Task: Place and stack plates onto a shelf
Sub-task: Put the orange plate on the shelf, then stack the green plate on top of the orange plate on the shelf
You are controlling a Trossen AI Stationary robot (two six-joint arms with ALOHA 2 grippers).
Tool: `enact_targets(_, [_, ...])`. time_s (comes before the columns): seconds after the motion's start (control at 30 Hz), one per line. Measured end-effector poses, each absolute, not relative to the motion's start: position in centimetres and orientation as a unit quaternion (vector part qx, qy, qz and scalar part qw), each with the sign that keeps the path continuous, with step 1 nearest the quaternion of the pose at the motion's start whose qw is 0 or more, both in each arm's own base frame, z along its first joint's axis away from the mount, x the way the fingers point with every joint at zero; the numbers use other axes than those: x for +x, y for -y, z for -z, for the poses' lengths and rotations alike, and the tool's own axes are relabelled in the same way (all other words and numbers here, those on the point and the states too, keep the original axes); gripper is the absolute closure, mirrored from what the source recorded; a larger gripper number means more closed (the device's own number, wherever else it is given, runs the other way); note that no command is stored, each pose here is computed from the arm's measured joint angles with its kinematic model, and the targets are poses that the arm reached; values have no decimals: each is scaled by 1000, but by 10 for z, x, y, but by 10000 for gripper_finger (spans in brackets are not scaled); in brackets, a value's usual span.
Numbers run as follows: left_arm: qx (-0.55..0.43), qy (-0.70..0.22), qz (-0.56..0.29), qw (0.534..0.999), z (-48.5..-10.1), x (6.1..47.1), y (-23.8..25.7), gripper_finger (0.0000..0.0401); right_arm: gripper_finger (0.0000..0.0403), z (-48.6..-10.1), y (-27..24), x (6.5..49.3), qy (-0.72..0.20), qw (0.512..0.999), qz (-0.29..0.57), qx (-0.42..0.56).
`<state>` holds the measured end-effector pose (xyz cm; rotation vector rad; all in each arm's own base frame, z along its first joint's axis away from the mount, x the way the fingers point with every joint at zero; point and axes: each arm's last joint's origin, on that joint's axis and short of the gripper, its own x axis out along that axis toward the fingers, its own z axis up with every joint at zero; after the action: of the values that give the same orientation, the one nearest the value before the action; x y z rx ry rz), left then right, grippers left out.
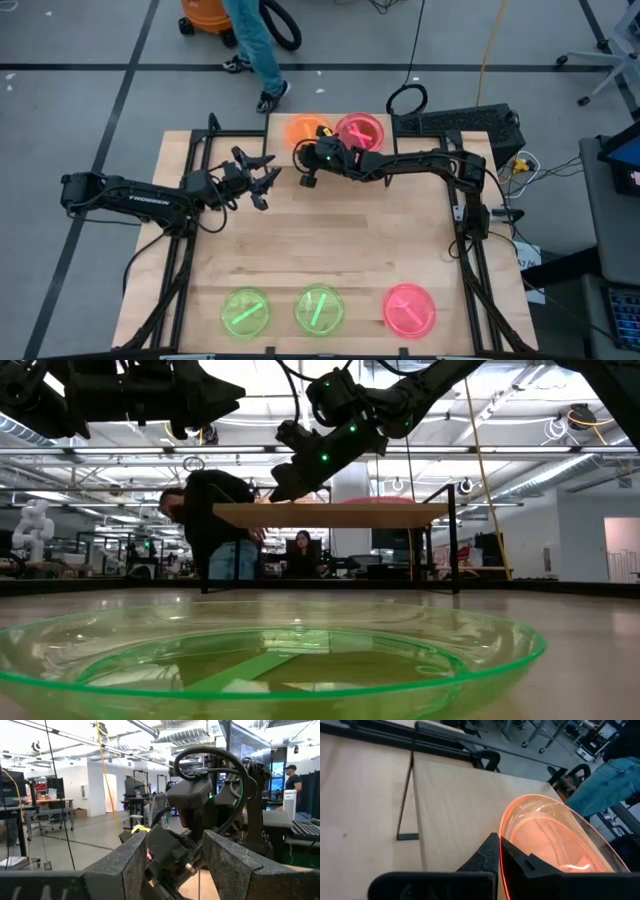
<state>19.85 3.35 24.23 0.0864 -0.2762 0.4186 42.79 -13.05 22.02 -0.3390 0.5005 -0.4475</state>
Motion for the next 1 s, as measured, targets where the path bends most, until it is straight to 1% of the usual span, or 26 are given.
enact_targets(0.2, [43,137,-207,968,-242,198,-33,203,403,-222,128,430,-224,945,179,-155])
enact_targets(0.47, [43,137,-207,968,-242,198,-33,203,399,-222,127,430,-223,948,174,-149])
enact_targets(0.8, [43,137,-207,968,-242,198,-33,203,342,-223,127,431,-220,948,175,-148])
enact_targets(1.0, [43,137,-207,968,-242,198,-33,203,324,-231,120,432,-194,952,171,-163])
